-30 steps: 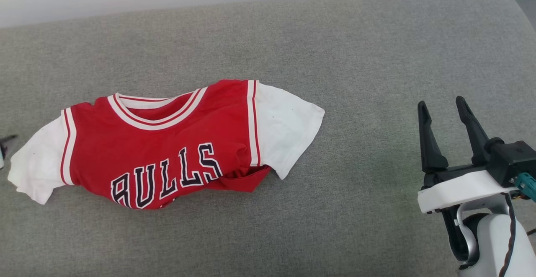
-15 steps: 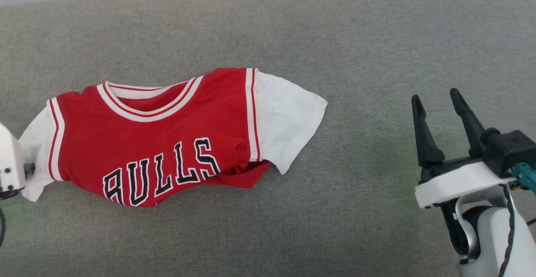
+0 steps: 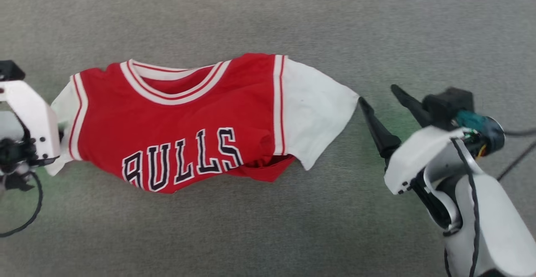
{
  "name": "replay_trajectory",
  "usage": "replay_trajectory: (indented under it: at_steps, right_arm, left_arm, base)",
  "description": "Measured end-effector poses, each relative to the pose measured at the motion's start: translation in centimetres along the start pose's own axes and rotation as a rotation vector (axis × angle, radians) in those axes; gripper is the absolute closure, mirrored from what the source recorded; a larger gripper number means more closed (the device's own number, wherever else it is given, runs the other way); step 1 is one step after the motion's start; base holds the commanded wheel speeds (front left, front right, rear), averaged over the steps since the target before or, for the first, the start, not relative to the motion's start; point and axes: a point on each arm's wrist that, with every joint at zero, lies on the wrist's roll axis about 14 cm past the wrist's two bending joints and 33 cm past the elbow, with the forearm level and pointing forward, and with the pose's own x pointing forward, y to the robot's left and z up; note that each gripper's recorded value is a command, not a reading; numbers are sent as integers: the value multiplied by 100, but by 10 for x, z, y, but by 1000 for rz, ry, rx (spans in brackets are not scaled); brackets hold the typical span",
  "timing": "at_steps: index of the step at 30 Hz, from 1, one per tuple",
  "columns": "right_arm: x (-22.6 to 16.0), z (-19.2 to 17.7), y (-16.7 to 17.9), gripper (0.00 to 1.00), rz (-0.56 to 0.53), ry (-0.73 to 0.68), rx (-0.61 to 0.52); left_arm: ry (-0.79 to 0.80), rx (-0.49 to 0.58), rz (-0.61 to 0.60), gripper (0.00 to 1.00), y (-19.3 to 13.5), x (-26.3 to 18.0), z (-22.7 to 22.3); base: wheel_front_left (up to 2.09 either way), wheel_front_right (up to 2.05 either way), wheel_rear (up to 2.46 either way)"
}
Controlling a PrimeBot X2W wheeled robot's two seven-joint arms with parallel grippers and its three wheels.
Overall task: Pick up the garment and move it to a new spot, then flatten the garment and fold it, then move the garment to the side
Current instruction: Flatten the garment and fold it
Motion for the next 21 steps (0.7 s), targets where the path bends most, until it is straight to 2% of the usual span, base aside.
replay_trajectory:
  at_steps: [16, 17, 18, 19, 21]
  right_arm:
    - [52, -65, 35, 0, 173, 579, -66]
    - [52, -66, 34, 39, 172, 616, -80]
    - [52, -68, 33, 89, 172, 650, -88]
    - [52, -67, 33, 100, 176, 675, -81]
    - [50, -65, 28, 100, 168, 700, -85]
  left_arm:
    - [-59, -19, -21, 100, 6, -1, -1]
    - [-62, -19, -21, 100, 6, -1, -1]
    - [-66, -21, -22, 100, 6, -1, -1]
    - [-70, -23, -23, 100, 6, -1, -1]
    - [-88, -16, -18, 100, 6, -4, 3]
  base:
    - [0, 0, 0]
    - [0, 0, 0]
    - [0, 0, 0]
    - [0, 0, 0]
    - [0, 0, 0]
